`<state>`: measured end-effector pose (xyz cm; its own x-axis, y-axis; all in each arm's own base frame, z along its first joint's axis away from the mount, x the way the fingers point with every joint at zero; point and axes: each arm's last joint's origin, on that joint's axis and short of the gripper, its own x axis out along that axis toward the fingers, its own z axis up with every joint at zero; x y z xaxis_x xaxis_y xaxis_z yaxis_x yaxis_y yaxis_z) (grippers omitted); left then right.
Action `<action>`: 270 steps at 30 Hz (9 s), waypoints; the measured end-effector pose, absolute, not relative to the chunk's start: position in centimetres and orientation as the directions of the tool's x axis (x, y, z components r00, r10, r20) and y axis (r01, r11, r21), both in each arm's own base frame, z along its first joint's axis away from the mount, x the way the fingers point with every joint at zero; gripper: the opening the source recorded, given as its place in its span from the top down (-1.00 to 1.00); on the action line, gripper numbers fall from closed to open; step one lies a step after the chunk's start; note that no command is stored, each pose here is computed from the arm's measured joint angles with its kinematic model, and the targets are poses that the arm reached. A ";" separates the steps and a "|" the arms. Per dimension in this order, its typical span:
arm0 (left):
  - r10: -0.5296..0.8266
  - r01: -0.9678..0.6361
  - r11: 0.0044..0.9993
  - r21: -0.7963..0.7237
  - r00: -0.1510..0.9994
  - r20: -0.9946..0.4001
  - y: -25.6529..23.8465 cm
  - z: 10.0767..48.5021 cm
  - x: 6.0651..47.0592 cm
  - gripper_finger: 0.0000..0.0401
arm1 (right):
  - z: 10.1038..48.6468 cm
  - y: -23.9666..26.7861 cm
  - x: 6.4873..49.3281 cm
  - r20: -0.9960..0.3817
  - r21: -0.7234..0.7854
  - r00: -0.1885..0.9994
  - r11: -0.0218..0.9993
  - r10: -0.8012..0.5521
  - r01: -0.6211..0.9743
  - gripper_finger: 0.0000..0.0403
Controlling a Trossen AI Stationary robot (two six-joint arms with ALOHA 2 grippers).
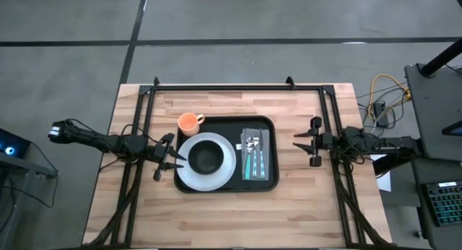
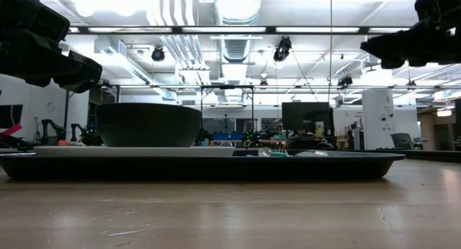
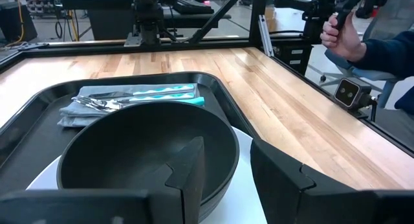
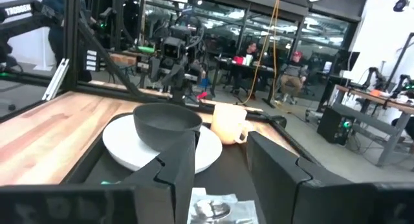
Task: Set up tray
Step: Return to Home Position
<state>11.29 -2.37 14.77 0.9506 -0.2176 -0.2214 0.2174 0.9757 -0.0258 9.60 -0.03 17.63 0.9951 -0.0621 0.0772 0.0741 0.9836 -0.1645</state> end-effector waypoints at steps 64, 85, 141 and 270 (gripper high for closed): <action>-0.217 0.217 0.976 -0.025 0.950 -0.222 -2.4 14.8 11.3 0.46 | 16.4 0.0 10.0 -0.026 -0.238 0.998 0.970 -0.055 0.048 0.37; -0.217 0.217 0.976 -0.026 0.951 -0.222 -2.4 14.8 11.3 0.46 | 16.4 0.0 10.0 -0.026 -0.236 0.998 0.971 -0.056 0.048 0.37; -0.218 0.218 0.976 -0.026 0.951 -0.221 -2.4 14.8 11.3 0.46 | 16.5 0.0 10.0 -0.025 -0.238 0.998 0.970 -0.055 0.048 0.37; -0.217 0.217 0.976 -0.026 0.951 -0.221 -2.4 14.8 11.3 0.46 | 16.5 0.0 10.0 -0.025 -0.237 0.998 0.970 -0.055 0.048 0.37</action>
<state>11.29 -2.37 14.78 0.9507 -0.2175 -0.2213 0.2172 0.9758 -0.0258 10.05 0.00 16.45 0.9981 -0.0555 -0.0253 0.0479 0.9704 -0.2369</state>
